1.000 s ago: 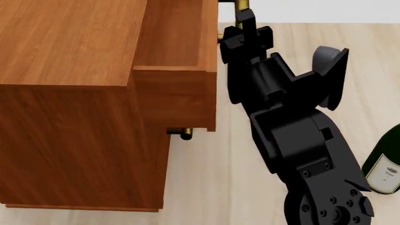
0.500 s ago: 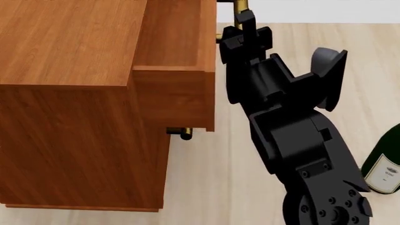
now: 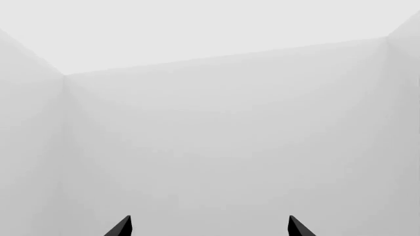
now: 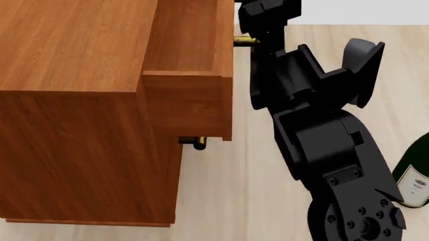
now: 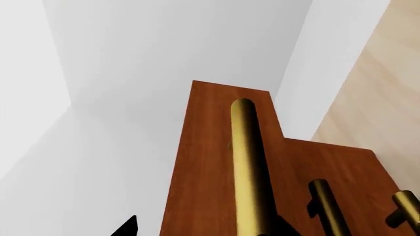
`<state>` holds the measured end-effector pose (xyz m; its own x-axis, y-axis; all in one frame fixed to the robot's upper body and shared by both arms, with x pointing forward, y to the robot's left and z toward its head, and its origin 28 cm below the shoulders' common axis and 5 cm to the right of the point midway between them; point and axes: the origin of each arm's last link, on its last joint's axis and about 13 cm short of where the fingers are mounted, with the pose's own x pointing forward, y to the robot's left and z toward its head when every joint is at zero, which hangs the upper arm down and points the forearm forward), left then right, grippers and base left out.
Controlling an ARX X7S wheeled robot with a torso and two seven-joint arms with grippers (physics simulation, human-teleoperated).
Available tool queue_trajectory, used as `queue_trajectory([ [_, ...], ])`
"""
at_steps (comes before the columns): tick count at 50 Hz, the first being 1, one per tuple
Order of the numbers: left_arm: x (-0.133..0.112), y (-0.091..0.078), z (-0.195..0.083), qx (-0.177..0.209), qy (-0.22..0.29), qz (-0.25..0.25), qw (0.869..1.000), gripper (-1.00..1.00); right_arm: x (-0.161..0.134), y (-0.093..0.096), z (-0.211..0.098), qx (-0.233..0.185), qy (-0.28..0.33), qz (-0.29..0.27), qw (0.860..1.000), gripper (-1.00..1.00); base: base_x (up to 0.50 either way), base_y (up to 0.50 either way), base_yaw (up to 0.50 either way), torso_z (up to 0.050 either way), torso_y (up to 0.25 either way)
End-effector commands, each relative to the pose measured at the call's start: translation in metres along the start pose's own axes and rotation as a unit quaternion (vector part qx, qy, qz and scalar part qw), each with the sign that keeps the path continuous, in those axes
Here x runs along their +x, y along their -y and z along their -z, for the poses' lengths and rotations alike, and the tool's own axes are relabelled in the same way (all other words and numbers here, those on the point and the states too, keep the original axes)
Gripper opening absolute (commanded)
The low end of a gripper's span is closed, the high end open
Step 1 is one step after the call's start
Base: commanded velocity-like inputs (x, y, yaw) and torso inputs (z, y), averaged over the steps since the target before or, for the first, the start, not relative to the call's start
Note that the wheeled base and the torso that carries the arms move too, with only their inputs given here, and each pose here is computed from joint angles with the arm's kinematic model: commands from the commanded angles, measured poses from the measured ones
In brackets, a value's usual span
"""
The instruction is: Close the bottom drawer of the cabinet and open the top drawer.
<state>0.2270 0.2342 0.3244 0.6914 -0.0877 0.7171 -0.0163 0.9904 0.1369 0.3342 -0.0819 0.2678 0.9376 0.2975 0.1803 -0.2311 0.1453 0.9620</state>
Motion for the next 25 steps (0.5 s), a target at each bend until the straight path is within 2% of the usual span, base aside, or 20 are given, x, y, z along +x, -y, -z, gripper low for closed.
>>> queue_trajectory([
  [1, 0.001, 0.002, 0.000, 0.000, 0.000, 0.003, 1.000, 1.00, -0.003, -0.012, -0.008, -0.004, 0.018, -0.042, 0.999, 1.00, 0.00, 0.00, 0.00, 0.000, 0.011],
  [25, 0.001, 0.003, -0.002, 0.001, 0.003, 0.004, 1.000, 1.00, -0.002, 0.005, -0.012, 0.006, 0.031, -0.015, 0.999, 1.00, 0.00, 0.00, 0.00, 0.000, 0.001],
])
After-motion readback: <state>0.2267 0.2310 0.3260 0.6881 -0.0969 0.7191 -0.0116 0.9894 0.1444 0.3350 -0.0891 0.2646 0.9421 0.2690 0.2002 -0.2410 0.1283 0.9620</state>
